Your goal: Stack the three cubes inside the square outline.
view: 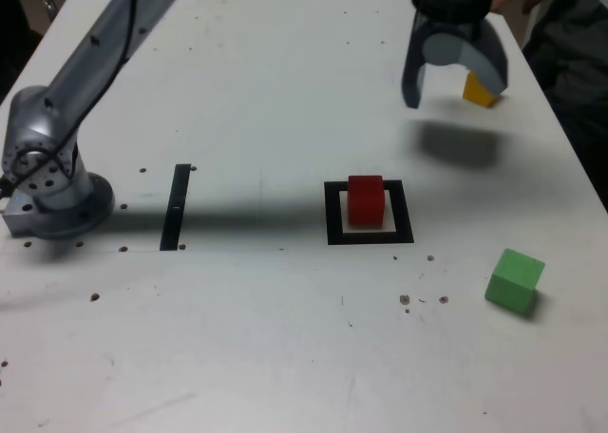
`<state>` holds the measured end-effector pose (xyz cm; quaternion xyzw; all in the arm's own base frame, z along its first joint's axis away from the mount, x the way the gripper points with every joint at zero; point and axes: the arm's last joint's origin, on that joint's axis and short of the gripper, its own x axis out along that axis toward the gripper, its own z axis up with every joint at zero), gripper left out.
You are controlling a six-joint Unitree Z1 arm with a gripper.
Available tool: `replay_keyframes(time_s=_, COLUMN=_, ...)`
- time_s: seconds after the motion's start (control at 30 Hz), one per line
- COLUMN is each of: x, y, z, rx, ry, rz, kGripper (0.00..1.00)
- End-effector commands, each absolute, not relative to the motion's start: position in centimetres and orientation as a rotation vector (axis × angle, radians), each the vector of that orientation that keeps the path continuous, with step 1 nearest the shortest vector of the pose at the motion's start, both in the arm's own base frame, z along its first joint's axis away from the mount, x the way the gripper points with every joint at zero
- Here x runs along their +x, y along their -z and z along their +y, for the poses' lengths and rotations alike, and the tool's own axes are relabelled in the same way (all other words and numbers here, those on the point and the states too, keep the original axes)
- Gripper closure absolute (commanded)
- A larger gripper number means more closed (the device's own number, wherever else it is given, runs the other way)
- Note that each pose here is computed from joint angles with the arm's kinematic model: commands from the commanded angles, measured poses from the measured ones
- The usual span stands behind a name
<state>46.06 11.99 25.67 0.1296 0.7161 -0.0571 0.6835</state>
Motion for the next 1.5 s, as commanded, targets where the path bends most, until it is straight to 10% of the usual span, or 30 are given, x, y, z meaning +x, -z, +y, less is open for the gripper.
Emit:
replay_keyframes(time_s=0.0, x=46.7, y=-25.2, z=12.9, rx=0.299, ry=0.128, rz=1.597, kGripper=0.0)
replay_keyframes(time_s=0.67, x=49.9, y=-23.3, z=18.5, rx=0.441, ry=0.144, rz=1.493, kGripper=0.0)
replay_keyframes(time_s=0.97, x=50.6, y=-23.3, z=18.6, rx=0.698, ry=0.341, rz=1.431, kGripper=0.0)
replay_keyframes(time_s=1.47, x=50.5, y=-22.3, z=18.8, rx=0.762, ry=0.413, rz=1.465, kGripper=0.06)
